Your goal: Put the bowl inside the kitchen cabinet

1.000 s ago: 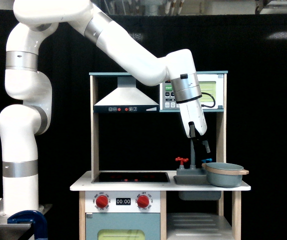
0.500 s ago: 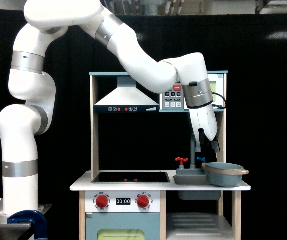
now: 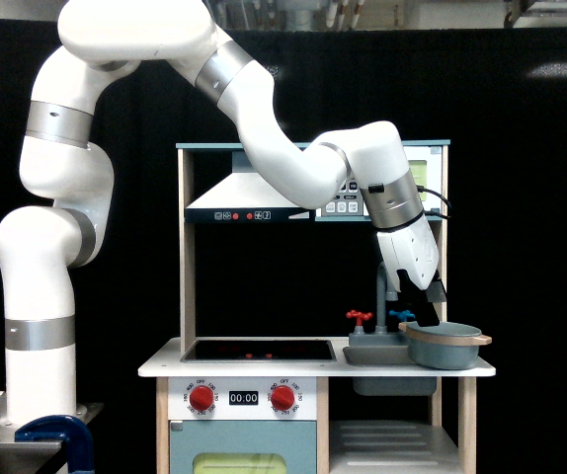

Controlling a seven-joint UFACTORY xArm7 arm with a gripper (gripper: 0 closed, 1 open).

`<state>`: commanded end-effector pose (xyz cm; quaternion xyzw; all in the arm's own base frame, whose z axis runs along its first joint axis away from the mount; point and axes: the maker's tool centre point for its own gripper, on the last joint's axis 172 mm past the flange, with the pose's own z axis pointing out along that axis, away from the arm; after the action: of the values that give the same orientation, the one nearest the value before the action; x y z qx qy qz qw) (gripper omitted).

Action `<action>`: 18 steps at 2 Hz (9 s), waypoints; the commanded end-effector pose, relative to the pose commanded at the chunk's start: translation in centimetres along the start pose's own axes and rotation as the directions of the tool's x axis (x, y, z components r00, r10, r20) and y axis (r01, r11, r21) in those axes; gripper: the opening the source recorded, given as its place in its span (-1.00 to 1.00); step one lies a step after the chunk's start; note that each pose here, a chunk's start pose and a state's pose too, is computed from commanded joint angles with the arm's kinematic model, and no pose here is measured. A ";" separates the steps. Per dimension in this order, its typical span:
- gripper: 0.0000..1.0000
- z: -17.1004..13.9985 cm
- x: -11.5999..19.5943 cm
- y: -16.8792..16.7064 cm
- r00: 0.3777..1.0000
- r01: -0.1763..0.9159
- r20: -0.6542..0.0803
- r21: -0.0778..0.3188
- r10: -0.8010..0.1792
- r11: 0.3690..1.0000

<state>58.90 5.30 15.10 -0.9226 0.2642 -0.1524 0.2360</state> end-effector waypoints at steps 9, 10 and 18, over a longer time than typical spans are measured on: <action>-1.00 1.5 -4.5 18.6 0.966 0.238 0.099 0.005 -0.238 0.971; -1.00 9.7 -5.7 17.6 0.966 0.238 0.099 0.005 -0.238 0.971; 1.00 -3.4 -11.5 20.6 0.966 0.238 0.099 0.005 -0.238 0.971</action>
<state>39.60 -4.90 5.50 -0.9548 0.1401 -0.1330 0.2258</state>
